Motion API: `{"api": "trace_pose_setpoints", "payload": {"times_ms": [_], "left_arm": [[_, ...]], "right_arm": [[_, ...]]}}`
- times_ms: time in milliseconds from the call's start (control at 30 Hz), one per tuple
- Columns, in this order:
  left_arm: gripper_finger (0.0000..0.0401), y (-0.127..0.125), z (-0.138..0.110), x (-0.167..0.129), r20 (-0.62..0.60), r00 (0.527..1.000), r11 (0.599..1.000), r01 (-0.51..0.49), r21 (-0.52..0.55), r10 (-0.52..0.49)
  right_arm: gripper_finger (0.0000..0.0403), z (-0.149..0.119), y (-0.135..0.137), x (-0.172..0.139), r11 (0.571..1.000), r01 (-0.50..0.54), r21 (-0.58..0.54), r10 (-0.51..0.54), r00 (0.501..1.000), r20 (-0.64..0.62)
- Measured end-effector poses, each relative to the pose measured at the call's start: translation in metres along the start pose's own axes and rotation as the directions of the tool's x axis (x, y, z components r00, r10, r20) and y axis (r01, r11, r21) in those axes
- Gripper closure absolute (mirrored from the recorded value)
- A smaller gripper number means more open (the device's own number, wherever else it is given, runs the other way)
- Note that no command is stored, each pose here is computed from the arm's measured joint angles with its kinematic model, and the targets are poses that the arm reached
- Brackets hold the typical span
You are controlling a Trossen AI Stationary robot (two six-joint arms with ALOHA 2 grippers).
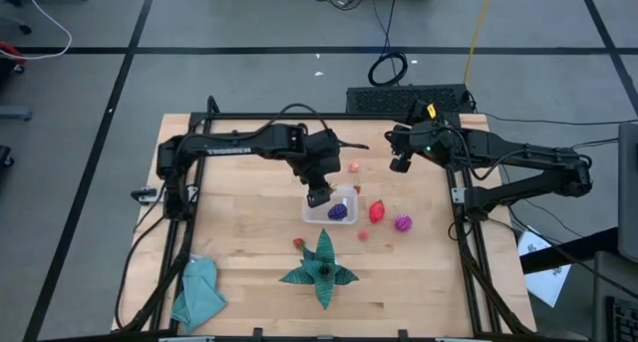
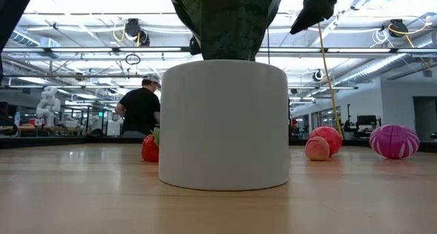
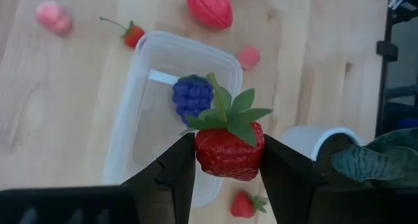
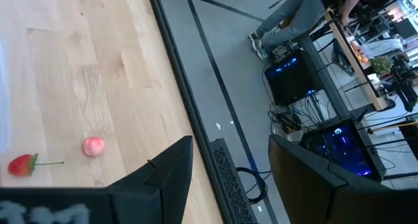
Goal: Pick and placing Produce into tupperware
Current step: Put the red strawberry into the transparent bin
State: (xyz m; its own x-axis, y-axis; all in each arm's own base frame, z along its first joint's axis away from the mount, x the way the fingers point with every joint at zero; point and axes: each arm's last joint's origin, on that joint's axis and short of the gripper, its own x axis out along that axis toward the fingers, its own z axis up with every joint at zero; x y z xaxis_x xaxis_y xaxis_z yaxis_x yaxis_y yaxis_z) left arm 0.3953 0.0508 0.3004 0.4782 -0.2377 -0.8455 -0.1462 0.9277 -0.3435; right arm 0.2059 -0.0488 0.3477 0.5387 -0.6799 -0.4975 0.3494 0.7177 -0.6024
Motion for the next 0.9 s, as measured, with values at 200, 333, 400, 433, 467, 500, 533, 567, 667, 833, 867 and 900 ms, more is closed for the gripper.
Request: {"api": "trace_pose_setpoints", "payload": {"times_ms": [200, 333, 400, 433, 467, 500, 533, 567, 667, 833, 867, 900], "left_arm": [[0.0249, -0.002, 0.001, -0.002, 0.003, 1.000, 1.000, 0.003, -0.002, -0.003], [0.0249, -0.001, -0.007, -0.002, -0.074, 0.997, 1.000, -0.011, -0.017, 0.010], [0.0249, 0.000, -0.010, -0.003, -0.102, 0.994, 0.999, -0.046, -0.008, 0.045], [0.0249, 0.000, -0.011, -0.003, -0.110, 0.992, 0.998, -0.062, 0.001, 0.062], [0.0249, 0.001, -0.012, -0.003, -0.120, 0.990, 0.997, -0.073, 0.008, 0.073], [0.0249, 0.001, -0.012, -0.003, -0.126, 0.989, 0.997, -0.076, 0.017, 0.077], [0.0249, 0.001, -0.013, -0.003, -0.131, 0.988, 0.997, -0.077, 0.025, 0.079], [0.0249, 0.001, -0.014, -0.003, -0.141, 0.987, 0.996, -0.078, 0.033, 0.082], [0.0249, 0.002, -0.017, -0.002, -0.168, 0.981, 0.995, -0.082, 0.063, 0.092], [0.0249, 0.007, -0.020, 0.000, -0.190, 0.971, 0.988, -0.128, 0.086, 0.143], [0.0249, 0.007, -0.020, -0.001, -0.190, 0.971, 0.987, -0.129, 0.093, 0.145], [0.0249, 0.007, -0.020, -0.001, -0.189, 0.971, 0.986, -0.128, 0.104, 0.146]], "right_arm": [[0.0211, -0.001, 0.000, 0.000, 1.000, -0.003, -0.003, 0.003, 1.000, -0.010], [0.0211, -0.003, 0.001, 0.000, 1.000, -0.008, -0.013, 0.008, 1.000, -0.024], [0.0211, -0.004, 0.001, 0.000, 1.000, -0.012, -0.019, 0.011, 0.999, -0.034], [0.0211, -0.004, 0.001, 0.000, 1.000, -0.013, -0.021, 0.012, 0.999, -0.038], [0.0211, -0.004, 0.001, 0.000, 1.000, -0.014, -0.023, 0.013, 0.999, -0.039], [0.0211, -0.005, 0.001, 0.000, 1.000, -0.014, -0.024, 0.013, 0.999, -0.042], [0.0211, -0.005, 0.002, 0.000, 1.000, -0.015, -0.025, 0.014, 0.999, -0.044], [0.0211, -0.005, 0.002, 0.000, 1.000, -0.015, -0.025, 0.014, 0.999, -0.044], [0.0211, -0.006, 0.002, 0.000, 1.000, -0.016, -0.004, 0.015, 0.999, -0.049], [0.0211, -0.007, 0.002, 0.000, 1.000, -0.020, -0.003, 0.020, 0.998, -0.064], [0.0211, -0.007, 0.002, 0.000, 1.000, -0.020, -0.003, 0.020, 0.998, -0.064], [0.0211, -0.007, 0.002, 0.000, 1.000, -0.020, -0.003, 0.020, 0.998, -0.065]]}}
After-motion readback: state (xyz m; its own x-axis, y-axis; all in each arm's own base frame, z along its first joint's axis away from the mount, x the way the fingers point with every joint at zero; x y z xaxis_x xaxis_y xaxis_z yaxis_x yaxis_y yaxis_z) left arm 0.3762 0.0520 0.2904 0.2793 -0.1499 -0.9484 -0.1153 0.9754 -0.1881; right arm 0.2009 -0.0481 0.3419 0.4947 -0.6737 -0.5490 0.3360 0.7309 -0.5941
